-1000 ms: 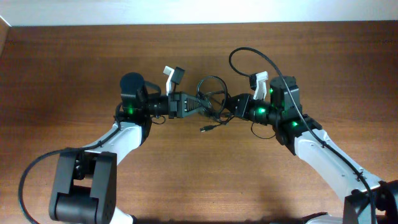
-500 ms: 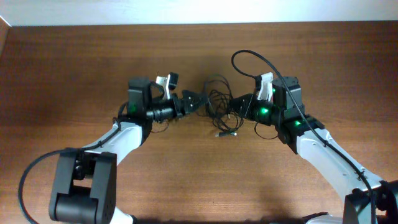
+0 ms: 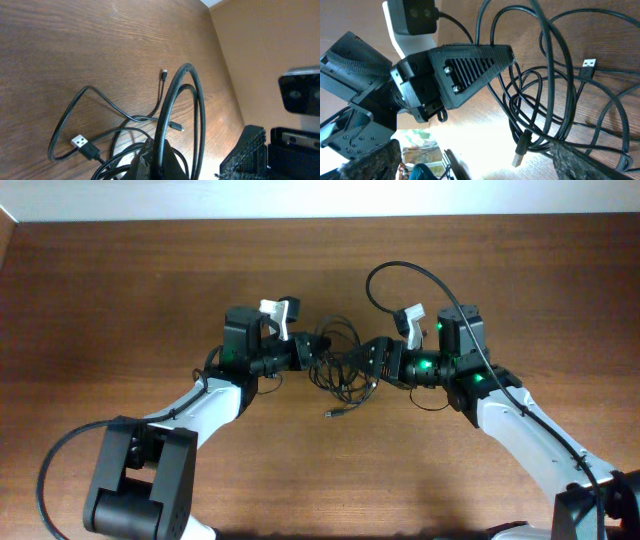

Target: Untangle cables

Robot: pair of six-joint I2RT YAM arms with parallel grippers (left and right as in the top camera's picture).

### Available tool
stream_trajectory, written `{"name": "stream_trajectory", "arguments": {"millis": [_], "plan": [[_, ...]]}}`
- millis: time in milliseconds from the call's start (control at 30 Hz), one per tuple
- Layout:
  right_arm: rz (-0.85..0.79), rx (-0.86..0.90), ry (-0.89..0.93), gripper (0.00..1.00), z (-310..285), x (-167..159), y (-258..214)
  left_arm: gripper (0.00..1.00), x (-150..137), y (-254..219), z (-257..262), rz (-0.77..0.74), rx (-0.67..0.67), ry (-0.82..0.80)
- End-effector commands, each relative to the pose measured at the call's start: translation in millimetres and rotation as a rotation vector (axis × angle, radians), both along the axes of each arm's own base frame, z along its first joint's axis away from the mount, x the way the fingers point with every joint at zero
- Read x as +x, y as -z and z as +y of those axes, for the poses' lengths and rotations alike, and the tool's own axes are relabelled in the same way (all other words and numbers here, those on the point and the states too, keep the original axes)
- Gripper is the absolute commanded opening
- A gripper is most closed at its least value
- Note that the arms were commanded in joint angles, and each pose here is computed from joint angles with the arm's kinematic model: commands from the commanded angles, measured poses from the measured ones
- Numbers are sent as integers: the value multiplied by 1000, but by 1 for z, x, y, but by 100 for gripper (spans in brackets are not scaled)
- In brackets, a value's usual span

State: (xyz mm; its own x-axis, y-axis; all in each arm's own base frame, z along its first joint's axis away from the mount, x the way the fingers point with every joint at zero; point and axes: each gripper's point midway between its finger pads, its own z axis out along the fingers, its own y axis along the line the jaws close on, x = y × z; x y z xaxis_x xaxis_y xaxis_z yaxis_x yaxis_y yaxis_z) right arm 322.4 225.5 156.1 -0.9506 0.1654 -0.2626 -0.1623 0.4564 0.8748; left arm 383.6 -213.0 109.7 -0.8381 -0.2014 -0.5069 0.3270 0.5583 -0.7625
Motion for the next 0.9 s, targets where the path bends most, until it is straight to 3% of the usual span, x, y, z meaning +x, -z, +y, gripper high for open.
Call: {"name": "stream_trajectory", "arguments": {"millis": [0, 133, 633, 733, 867], "plan": [[-5, 8, -17, 98, 2, -2, -2, 0, 5, 1, 4, 77, -29, -76], [-5, 8, -17, 98, 2, -2, -2, 0, -2, 22, 14, 202, 7, -138], [-5, 8, -17, 98, 2, -2, -2, 0, -8, 17, 7, 218, -30, -94], [-5, 8, -17, 98, 2, -2, -2, 0, -7, 18, 8, 414, -135, -212], [-107, -226, 218, 98, -32, 38, 23, 0, 1, 13, 27, 629, -294, -344]]}}
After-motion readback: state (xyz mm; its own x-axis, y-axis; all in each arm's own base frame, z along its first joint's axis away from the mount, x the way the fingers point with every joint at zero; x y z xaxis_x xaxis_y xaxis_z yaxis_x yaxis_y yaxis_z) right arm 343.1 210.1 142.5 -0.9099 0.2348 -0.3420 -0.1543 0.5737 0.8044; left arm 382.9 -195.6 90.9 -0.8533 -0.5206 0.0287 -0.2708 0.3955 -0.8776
